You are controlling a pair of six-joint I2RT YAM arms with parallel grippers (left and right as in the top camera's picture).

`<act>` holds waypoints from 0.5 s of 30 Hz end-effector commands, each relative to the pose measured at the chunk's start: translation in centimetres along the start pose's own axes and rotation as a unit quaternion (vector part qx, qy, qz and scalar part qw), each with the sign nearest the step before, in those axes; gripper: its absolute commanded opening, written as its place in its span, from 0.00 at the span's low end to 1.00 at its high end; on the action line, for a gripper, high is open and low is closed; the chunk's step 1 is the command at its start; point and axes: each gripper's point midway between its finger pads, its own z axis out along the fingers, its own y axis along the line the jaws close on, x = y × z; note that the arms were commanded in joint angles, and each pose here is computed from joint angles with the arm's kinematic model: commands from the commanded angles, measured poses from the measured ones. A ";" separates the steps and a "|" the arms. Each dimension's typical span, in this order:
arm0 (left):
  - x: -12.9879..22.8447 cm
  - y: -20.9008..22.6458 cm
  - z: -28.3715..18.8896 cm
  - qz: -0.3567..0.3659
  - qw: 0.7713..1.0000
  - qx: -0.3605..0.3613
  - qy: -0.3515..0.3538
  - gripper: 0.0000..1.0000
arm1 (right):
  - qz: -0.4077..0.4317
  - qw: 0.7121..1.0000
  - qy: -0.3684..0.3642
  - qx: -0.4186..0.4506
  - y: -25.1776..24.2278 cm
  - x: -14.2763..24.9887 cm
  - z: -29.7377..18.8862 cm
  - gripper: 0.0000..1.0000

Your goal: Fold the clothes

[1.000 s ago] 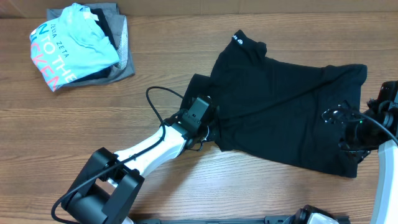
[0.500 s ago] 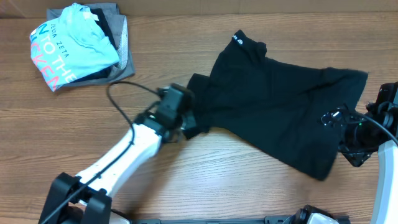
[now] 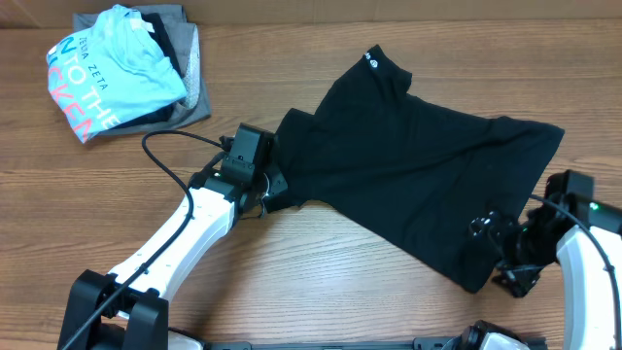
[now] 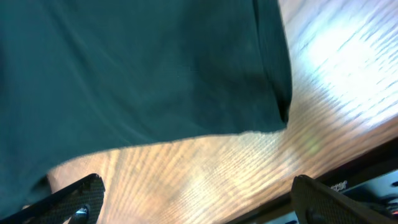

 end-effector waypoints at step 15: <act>-0.4 -0.9 -0.6 0.001 1.000 0.013 -0.007 0.08 | 0.144 0.989 0.020 0.029 -3.3 1.4 6.0 1.00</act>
